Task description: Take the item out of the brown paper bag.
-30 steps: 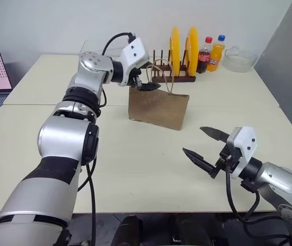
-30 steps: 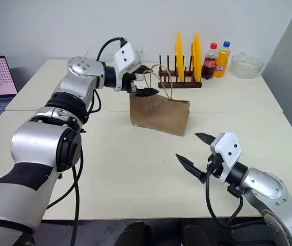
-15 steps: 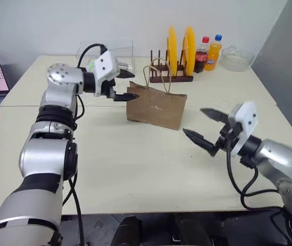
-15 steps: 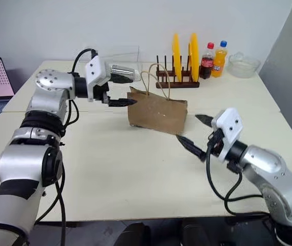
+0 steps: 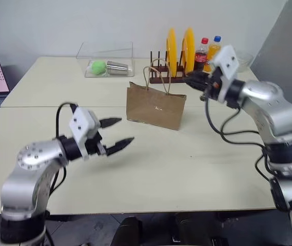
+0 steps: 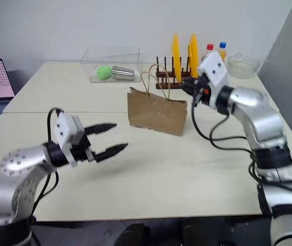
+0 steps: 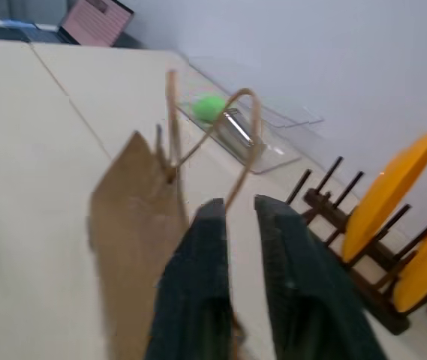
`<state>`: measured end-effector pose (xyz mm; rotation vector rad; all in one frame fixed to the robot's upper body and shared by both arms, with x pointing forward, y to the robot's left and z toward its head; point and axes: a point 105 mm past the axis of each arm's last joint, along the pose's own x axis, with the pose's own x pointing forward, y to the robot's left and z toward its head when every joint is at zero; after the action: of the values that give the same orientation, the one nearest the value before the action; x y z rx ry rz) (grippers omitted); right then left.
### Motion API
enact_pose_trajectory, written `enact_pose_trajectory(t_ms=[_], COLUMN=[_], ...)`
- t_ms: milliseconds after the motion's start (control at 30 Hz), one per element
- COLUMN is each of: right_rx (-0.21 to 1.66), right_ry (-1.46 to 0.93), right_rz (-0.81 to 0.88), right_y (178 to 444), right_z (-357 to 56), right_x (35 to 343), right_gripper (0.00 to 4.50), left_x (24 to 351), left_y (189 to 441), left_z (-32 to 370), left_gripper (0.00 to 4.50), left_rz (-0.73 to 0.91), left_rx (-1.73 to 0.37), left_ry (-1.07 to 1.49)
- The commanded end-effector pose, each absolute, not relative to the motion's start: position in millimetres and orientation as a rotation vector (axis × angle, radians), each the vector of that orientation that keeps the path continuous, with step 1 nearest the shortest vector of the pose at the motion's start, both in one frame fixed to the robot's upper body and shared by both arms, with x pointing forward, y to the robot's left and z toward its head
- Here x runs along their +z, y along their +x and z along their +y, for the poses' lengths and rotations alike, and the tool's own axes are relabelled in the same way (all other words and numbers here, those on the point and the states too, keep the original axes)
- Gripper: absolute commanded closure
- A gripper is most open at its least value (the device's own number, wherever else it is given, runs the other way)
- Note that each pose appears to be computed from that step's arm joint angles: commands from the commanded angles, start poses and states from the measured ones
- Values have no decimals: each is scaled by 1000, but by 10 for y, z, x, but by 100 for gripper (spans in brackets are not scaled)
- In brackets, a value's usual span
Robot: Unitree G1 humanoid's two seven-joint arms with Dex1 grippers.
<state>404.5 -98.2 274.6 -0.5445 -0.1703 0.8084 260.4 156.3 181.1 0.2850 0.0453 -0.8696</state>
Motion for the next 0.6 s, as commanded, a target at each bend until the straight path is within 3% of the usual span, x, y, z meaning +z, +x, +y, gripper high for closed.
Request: enact_pose_trajectory(t_ms=[33, 167, 333, 600], right_rx=[748, 672, 693, 1119], right_ry=[-698, -919, -1073, -1046], right_rz=[-175, -93, 7, 23], right_y=[4363, 4654, 4708, 4349], right_z=[-944, -846, -741, -484], right_x=[2772, 2598, 2345, 2305], right_gripper=[442, 442, 442, 442], left_x=[1915, 1855, 1797, 1757], left_y=[2520, 2488, 2431, 2377], left_z=[1525, 1543, 1528, 1597], left_gripper=[62, 62, 62, 62], left_rz=[-4, 5, 9, -4], left_rx=[-828, -802, -827, -826], left_ry=[285, 284, 295, 323])
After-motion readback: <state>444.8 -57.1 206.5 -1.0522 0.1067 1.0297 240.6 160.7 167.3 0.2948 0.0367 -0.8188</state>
